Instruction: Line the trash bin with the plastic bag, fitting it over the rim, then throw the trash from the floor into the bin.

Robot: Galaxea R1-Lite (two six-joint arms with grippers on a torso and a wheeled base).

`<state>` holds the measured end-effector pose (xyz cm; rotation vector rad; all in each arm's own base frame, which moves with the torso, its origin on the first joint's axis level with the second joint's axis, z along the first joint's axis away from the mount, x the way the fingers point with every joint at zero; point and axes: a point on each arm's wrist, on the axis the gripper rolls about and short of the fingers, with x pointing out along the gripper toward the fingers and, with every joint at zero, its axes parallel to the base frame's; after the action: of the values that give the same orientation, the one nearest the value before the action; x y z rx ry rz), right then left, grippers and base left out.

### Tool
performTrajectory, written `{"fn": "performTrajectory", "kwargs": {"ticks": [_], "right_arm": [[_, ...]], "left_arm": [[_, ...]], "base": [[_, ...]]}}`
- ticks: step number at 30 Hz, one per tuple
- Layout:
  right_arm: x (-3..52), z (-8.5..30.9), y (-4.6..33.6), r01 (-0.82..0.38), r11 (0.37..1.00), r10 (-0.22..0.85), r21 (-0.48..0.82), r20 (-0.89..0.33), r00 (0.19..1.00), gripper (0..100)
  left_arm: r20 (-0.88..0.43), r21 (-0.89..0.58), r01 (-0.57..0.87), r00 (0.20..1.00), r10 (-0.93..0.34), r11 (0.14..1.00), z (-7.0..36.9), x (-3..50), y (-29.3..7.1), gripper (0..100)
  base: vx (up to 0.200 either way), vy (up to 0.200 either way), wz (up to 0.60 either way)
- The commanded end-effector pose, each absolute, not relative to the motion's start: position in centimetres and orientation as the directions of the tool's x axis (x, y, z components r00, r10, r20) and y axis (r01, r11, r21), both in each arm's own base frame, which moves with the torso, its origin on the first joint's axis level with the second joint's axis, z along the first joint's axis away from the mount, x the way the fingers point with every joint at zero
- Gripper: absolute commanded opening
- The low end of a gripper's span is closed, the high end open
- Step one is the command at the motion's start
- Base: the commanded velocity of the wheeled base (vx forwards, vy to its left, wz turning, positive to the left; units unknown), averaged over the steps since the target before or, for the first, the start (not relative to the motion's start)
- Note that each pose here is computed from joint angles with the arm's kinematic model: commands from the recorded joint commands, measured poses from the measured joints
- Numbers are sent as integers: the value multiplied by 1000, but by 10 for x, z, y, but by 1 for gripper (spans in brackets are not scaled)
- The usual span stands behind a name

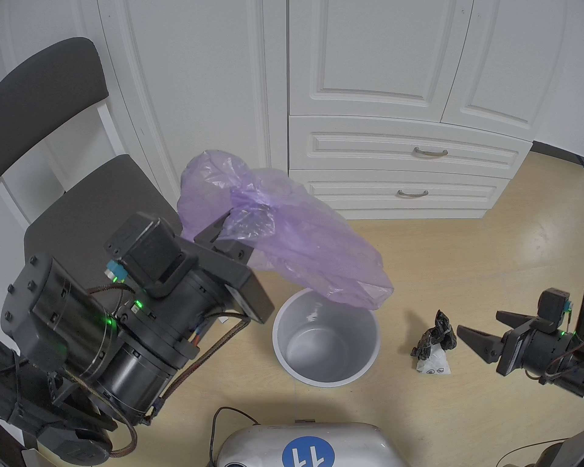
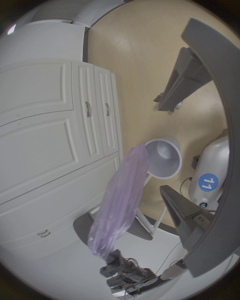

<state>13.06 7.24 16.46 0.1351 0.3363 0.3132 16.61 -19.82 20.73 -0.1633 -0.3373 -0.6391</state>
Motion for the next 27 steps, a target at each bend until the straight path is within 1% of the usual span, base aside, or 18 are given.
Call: {"fn": "performTrajectory", "kwargs": {"ticks": [1,5,8,13,15,17,18,19,22,27], "right_arm": [[139,137,81,-278,949,316,152,-425,848,100],[150,122,88,-250,954,299,165,-493,817,100],[159,115,93,-224,954,296,199,-500,814,100],[172,101,97,-187,958,274,217,-503,820,100],[178,98,98,-167,961,257,220,-490,833,100],[182,98,97,-143,964,233,224,-452,861,100],[182,98,97,-143,964,233,224,-452,861,100],[183,102,94,-136,962,228,238,-417,880,100],[184,108,89,-126,961,214,245,-376,902,100],[184,107,84,-104,966,190,236,-380,905,100]], "left_arm": [[394,-97,630,735,-552,771,218,157,-208,0],[423,-140,659,714,-558,739,227,146,-213,0],[427,-143,678,699,-573,721,228,138,-212,0],[433,-145,709,673,-600,690,230,126,-214,0],[429,-143,714,669,-607,686,229,124,-213,0],[422,-139,715,669,-612,685,227,122,-211,0],[422,-139,715,669,-612,685,227,122,-211,0],[419,-138,716,668,-614,685,226,122,-211,0],[413,-134,715,670,-617,686,225,123,-213,0],[407,-128,715,670,-620,688,223,122,-212,0]], "base": [[0,0,0],[0,0,0],[0,0,0],[0,0,0],[0,0,0],[0,0,0],[0,0,0],[0,0,0],[0,0,0],[0,0,0]]}}
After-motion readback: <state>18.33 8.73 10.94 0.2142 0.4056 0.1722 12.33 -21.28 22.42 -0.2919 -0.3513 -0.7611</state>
